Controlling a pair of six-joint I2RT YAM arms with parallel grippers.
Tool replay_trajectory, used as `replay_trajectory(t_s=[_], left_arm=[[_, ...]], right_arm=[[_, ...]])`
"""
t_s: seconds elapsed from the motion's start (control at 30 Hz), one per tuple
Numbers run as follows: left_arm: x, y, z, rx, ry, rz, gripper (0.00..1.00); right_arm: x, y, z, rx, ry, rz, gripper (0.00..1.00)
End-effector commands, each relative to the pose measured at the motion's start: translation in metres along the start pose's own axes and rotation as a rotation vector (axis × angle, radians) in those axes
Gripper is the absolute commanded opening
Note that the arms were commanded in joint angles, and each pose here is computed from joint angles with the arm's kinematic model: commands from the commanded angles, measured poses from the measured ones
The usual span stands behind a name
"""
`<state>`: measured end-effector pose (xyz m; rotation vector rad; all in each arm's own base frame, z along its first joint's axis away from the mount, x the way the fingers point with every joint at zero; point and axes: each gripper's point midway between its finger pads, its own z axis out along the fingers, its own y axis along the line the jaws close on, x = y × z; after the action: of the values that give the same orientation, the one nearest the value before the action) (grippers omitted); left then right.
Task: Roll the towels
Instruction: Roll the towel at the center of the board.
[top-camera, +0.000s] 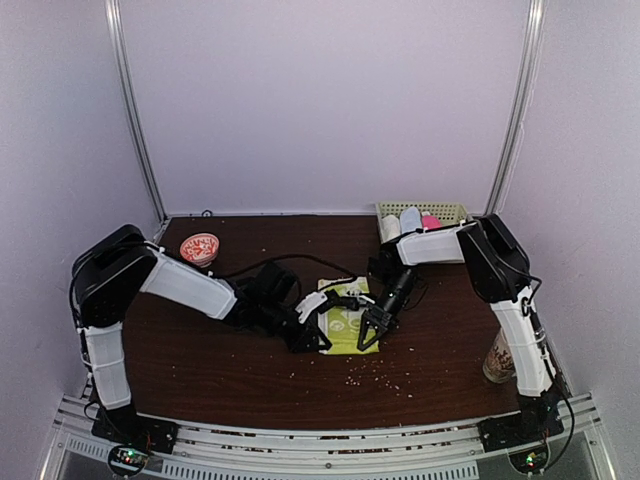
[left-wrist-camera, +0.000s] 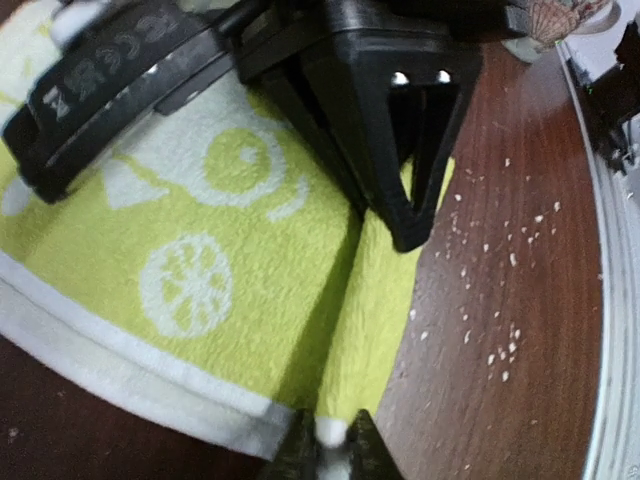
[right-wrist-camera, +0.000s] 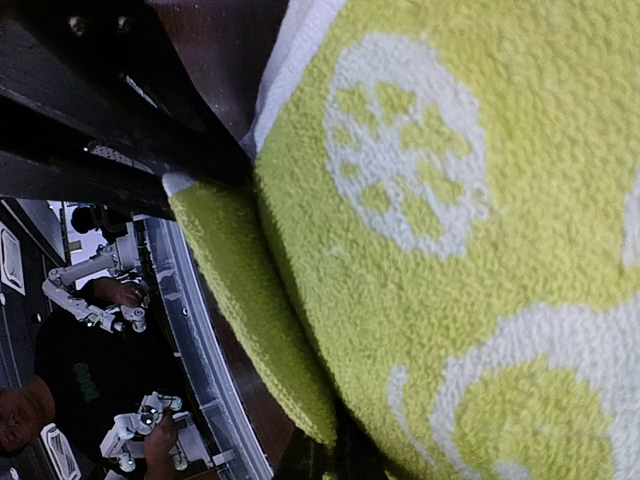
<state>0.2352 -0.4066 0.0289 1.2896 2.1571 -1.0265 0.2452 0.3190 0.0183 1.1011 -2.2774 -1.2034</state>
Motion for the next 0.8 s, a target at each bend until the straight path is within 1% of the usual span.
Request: replay_trajectory(t_s=[0.0, 0.03, 0.1, 0.2, 0.33, 0.47, 0.6, 0.77], left_arm=[[-0.007, 0.017, -0.034, -0.327, 0.000, 0.154, 0.27], [-0.011, 0.011, -0.038, -0.366, -0.006, 0.215, 0.33], [-0.019, -0.004, -0.039, -0.402, -0.005, 0.336, 0.39], [-0.026, -0.023, -0.032, -0.391, 0.029, 0.483, 0.42], [-0.024, -0.043, -0.012, -0.282, 0.093, 0.631, 0.43], [-0.024, -0.041, 0.005, -0.249, 0.156, 0.677, 0.42], [-0.024, -0.039, 0.016, -0.234, 0.174, 0.714, 0.42], [-0.014, -0.026, 0.034, -0.239, 0.242, 0.717, 0.42]], right_arm=[[0.020, -0.051, 0.011, 0.136, 0.103, 0.080, 0.02], [0.019, -0.052, 0.011, 0.142, 0.105, 0.083, 0.02], [0.018, -0.052, 0.010, 0.144, 0.103, 0.085, 0.02], [0.018, -0.054, 0.011, 0.146, 0.104, 0.094, 0.03], [0.020, -0.055, 0.013, 0.139, 0.111, 0.097, 0.03], [0.020, -0.054, 0.013, 0.137, 0.109, 0.092, 0.02], [0.021, -0.053, 0.013, 0.132, 0.110, 0.091, 0.02], [0.021, -0.052, 0.014, 0.123, 0.113, 0.090, 0.01]])
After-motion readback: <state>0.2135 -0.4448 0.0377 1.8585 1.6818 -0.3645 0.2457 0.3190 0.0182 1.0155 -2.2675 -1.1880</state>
